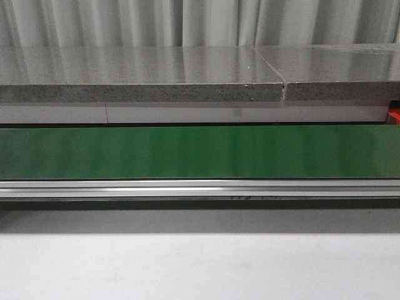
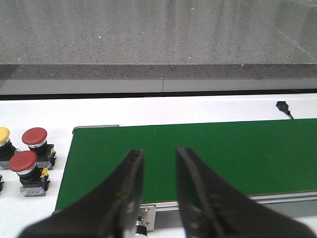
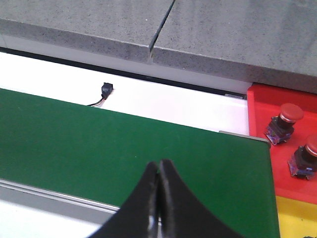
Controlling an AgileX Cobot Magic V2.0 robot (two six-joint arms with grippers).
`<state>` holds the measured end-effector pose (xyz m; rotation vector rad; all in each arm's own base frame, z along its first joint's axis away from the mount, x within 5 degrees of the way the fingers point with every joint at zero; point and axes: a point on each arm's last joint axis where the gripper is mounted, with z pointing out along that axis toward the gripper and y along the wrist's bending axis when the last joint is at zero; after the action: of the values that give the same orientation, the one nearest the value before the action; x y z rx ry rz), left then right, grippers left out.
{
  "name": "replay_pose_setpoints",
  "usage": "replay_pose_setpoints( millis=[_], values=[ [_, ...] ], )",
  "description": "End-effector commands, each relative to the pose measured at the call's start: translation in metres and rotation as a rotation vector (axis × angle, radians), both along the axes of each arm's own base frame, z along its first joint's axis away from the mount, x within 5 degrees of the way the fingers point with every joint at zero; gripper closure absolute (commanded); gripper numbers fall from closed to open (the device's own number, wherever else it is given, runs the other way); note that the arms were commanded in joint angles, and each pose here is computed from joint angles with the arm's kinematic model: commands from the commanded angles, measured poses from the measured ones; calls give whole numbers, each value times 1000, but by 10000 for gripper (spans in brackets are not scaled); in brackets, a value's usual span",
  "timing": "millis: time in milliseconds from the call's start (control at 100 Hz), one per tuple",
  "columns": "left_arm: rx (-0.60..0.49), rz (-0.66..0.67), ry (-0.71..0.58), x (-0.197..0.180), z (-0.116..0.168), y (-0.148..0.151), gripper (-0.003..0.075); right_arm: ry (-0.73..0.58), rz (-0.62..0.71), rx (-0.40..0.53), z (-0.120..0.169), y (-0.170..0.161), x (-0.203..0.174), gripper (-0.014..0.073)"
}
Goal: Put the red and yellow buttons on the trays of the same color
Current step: 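Move the left gripper to a red push button and grasp it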
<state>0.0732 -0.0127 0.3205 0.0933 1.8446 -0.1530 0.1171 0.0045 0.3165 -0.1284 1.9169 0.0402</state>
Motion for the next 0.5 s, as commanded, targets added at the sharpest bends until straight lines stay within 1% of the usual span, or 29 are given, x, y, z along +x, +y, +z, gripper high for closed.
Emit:
replay_pose_setpoints(
  millis=[0,30,80,100,150,190,350,420,430,490],
  values=[
    [-19,0,-94,1,15,0,300,-86,-25,8,14,-2,1,662],
    [-19,0,-94,1,15,0,220,-86,-25,8,14,-2,1,662],
    [-19,0,-94,1,15,0,130,-86,-25,8,14,-2,1,662],
    [-19,0,-94,1,15,0,101,-86,-25,8,14,-2,1,662],
    [-16,3,-94,1,15,0,56,-86,-25,8,14,-2,1,662],
    [-8,5,-95,1,15,0,46,-86,-25,8,14,-2,1,662],
    [1,27,-117,2,21,2,49,-86,-25,8,14,-2,1,662],
    [-46,94,-120,4,28,7,48,-86,-25,8,14,-2,1,662],
    [-66,106,-116,5,30,8,49,-86,-25,8,14,-2,1,662],
    [-77,185,-113,9,37,14,49,-86,-25,8,14,-2,1,662]
  ],
)
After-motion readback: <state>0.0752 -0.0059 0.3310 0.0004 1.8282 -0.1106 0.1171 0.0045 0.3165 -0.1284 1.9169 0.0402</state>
